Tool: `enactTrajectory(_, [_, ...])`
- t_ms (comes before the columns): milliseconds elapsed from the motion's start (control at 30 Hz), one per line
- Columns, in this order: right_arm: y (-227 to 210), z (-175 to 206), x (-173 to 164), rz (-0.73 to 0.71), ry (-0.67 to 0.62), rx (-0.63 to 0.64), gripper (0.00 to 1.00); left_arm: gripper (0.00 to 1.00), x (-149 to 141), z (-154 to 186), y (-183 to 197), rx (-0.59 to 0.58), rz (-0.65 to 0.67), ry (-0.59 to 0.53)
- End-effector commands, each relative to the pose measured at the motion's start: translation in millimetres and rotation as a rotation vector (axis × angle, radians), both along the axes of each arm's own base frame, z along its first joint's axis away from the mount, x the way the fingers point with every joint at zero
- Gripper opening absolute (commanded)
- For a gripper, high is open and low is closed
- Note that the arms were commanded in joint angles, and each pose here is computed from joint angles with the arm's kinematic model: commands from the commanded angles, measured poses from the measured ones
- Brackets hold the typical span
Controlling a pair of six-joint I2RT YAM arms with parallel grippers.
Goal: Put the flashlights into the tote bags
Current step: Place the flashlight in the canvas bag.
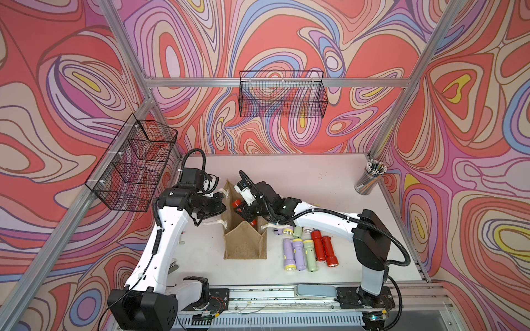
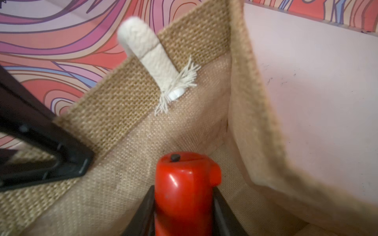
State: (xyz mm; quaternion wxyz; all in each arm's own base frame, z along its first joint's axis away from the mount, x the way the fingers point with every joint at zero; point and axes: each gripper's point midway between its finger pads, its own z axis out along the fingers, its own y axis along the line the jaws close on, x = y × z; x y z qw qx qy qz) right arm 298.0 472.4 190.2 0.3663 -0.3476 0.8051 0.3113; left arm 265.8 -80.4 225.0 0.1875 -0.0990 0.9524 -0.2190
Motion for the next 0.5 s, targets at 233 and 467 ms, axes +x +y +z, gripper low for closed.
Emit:
enactTrajectory(233, [-30.1,-45.3,0.1,-0.007,0.061,-0.345,0.09,0.0,3.6,10.6,10.4,0.013,0.041,-0.029])
enactTrajectory(467, [-28.5,-84.7,-1.6,-0.014,0.144,-0.408,0.09,0.0,2.3,10.1,11.0,0.015,0.039,-0.017])
